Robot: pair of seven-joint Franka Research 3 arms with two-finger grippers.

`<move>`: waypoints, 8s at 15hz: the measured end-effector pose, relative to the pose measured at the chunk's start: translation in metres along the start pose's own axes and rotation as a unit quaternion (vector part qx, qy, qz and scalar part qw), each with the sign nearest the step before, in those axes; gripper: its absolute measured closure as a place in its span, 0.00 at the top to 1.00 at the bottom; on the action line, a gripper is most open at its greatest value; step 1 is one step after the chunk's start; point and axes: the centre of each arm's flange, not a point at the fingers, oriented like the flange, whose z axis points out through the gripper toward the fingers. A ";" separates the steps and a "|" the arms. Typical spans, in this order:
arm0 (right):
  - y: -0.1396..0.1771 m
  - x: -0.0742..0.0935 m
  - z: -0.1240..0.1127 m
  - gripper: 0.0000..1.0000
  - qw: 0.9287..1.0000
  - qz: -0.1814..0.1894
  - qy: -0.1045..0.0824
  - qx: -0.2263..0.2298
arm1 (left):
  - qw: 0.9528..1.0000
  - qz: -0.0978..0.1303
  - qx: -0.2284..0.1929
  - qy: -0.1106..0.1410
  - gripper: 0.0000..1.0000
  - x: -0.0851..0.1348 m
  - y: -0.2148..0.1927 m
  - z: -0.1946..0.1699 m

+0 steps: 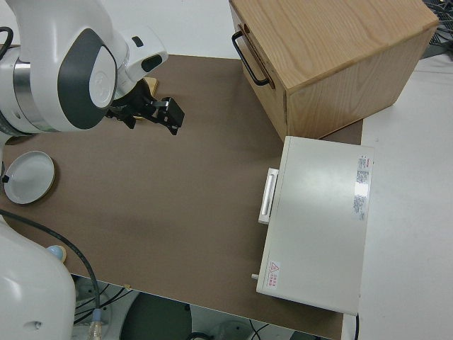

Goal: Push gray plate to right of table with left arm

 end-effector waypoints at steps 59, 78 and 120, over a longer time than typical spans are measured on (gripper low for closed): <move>0.000 0.000 0.000 1.00 1.000 0.000 0.000 0.000 | 0.995 -0.024 -0.100 0.013 0.03 -0.106 0.319 0.055; 0.000 0.000 0.000 1.00 1.000 0.000 0.000 0.000 | 0.990 -0.049 -0.130 0.000 0.71 -0.124 0.365 0.062; 0.000 0.000 0.000 1.00 1.000 0.000 0.000 0.000 | 0.991 0.087 0.047 0.088 1.00 0.068 0.068 -0.307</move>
